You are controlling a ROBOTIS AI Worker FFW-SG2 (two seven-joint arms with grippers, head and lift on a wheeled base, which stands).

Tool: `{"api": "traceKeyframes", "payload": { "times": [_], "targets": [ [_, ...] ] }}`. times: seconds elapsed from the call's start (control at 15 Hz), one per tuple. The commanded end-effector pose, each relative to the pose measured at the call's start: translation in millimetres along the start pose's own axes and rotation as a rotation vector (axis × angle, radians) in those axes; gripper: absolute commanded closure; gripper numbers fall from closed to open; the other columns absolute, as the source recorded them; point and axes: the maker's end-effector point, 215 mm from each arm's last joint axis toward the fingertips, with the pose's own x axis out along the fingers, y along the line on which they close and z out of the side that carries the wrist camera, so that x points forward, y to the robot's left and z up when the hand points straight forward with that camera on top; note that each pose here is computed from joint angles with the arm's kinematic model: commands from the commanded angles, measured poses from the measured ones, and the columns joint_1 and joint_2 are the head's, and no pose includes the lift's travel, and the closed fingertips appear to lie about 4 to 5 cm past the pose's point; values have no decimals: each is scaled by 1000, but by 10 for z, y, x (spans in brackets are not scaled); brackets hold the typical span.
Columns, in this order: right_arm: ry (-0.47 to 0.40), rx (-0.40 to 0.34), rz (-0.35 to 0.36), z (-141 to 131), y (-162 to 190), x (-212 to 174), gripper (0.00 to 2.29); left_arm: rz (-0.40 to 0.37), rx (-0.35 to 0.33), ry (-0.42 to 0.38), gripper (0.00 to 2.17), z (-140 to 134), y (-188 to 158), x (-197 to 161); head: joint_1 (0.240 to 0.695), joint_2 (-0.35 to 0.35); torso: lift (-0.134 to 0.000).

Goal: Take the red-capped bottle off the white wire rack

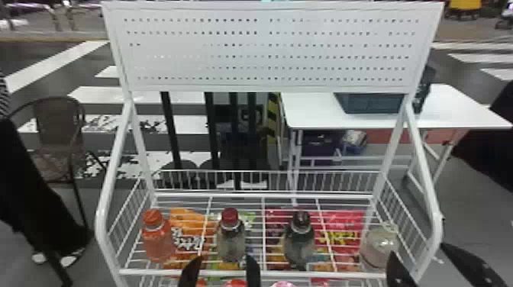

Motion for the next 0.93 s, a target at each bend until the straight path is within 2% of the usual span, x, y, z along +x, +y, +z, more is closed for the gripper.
{"api": "traceKeyframes", "payload": {
  "times": [0.0,0.4,0.87],
  "targets": [
    [1,-3,-1,-1,-3,9,140,-1,31,13,73,-105,5,101,499,0,0],
    [9,-3,-3,4,-15,9,140,-1,88,29,73,-170,38,465,499,0,0],
    [28,0,-11,-41,-67,10,140,-1,103,48,73,-281,16,757,499,0,0]
  ]
}}
